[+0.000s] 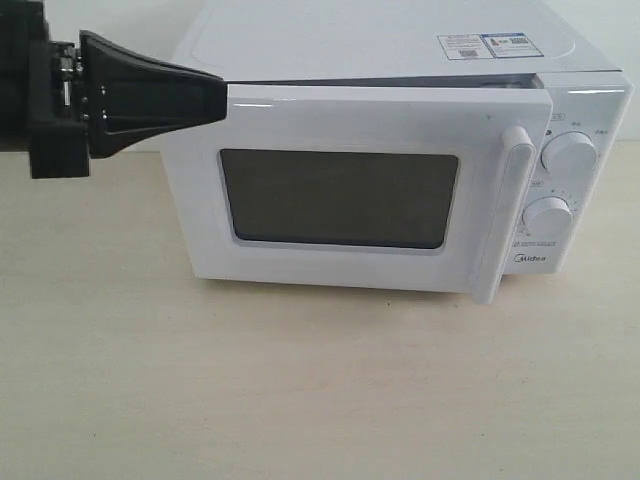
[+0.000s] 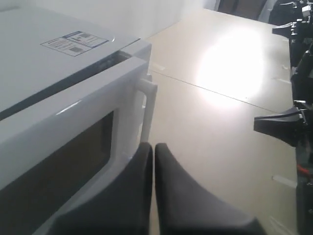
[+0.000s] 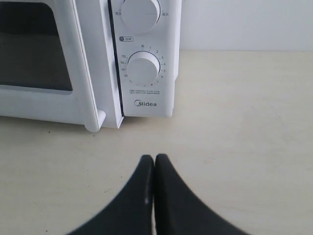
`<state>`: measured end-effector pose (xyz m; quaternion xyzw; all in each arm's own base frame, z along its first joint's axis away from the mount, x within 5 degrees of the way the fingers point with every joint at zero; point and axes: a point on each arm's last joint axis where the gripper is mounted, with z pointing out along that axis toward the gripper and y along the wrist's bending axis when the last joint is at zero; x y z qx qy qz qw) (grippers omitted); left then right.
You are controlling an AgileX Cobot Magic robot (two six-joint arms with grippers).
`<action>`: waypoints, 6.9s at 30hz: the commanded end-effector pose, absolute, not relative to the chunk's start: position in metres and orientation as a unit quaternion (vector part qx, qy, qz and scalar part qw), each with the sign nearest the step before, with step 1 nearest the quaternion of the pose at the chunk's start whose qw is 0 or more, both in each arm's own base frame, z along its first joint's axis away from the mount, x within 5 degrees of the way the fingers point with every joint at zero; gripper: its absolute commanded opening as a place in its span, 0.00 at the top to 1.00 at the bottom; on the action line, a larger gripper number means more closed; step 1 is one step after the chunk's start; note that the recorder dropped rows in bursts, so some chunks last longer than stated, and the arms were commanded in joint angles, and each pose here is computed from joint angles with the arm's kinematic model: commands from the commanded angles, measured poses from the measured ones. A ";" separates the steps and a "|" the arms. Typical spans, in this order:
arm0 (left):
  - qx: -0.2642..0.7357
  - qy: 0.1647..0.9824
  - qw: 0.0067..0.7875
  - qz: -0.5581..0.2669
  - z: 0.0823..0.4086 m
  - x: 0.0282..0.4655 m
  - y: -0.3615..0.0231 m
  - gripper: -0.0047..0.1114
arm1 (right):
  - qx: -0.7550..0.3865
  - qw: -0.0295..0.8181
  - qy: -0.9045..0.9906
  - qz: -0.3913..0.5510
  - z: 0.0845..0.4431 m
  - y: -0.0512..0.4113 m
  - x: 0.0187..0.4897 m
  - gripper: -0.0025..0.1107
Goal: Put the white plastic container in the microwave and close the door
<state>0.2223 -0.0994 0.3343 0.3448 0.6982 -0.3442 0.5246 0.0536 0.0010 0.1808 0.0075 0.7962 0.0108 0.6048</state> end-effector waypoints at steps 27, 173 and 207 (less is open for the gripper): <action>0.277 0.607 0.732 -0.135 0.392 0.059 -0.050 0.93 | -0.019 0.798 0.601 -0.038 0.230 -0.001 0.053 0.98; 0.249 0.614 0.728 -0.176 0.380 0.055 -0.050 0.93 | 0.055 0.709 0.702 0.037 0.219 0.125 0.279 0.98; 0.256 0.617 0.726 -0.165 0.379 0.056 -0.050 0.93 | 0.061 0.670 0.735 0.084 0.242 0.085 0.221 0.98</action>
